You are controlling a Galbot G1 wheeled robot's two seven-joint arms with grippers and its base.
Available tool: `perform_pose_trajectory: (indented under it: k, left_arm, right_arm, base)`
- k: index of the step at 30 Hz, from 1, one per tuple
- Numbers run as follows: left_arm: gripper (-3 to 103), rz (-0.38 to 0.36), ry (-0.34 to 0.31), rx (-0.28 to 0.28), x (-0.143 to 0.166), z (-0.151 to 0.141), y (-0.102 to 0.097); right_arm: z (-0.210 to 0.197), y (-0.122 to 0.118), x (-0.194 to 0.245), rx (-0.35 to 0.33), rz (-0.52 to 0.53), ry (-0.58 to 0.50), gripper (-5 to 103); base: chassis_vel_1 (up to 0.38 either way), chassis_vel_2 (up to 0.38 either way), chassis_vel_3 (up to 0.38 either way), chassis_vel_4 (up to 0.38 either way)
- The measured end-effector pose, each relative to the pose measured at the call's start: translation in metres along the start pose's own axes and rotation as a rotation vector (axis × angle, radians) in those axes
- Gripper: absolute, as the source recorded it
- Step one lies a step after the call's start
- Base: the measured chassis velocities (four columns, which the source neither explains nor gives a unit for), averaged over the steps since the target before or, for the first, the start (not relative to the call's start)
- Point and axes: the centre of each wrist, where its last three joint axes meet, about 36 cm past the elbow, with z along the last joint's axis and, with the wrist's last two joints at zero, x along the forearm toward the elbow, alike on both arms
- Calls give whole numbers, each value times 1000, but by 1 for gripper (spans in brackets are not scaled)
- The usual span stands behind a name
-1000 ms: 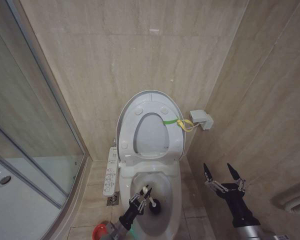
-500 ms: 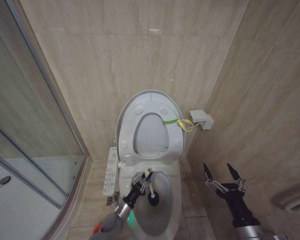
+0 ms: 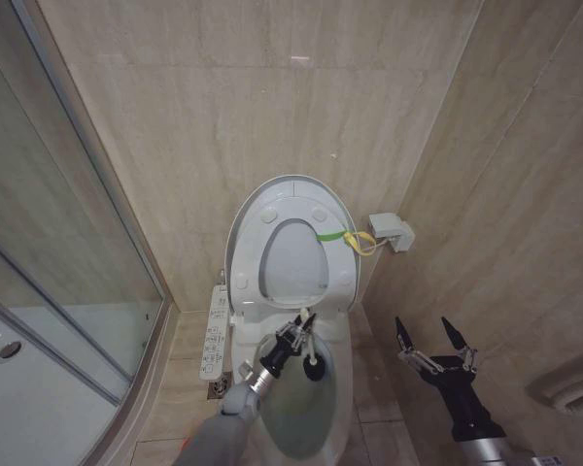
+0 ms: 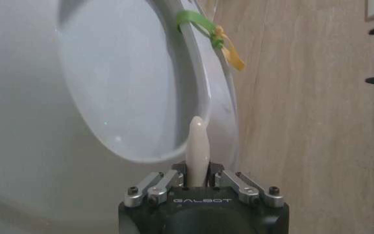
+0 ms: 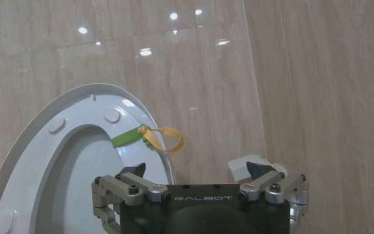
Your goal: Open the toilet lid, clean the toilet bowl with a toilet brush, close the toilet lid, and flush.
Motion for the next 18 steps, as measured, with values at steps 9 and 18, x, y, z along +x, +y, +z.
perform_pose_trajectory:
  k: [9,18]
  left_arm:
    - [21,-11,25,20,18,21,-16]
    - [21,-7,-41,-19,-23,-3,13]
  right_arm:
    - [0,0,0,0,0,0,100]
    - [0,0,0,0,0,0,100]
  base:
    - [0,0,0,0]
    - [0,0,0,0]
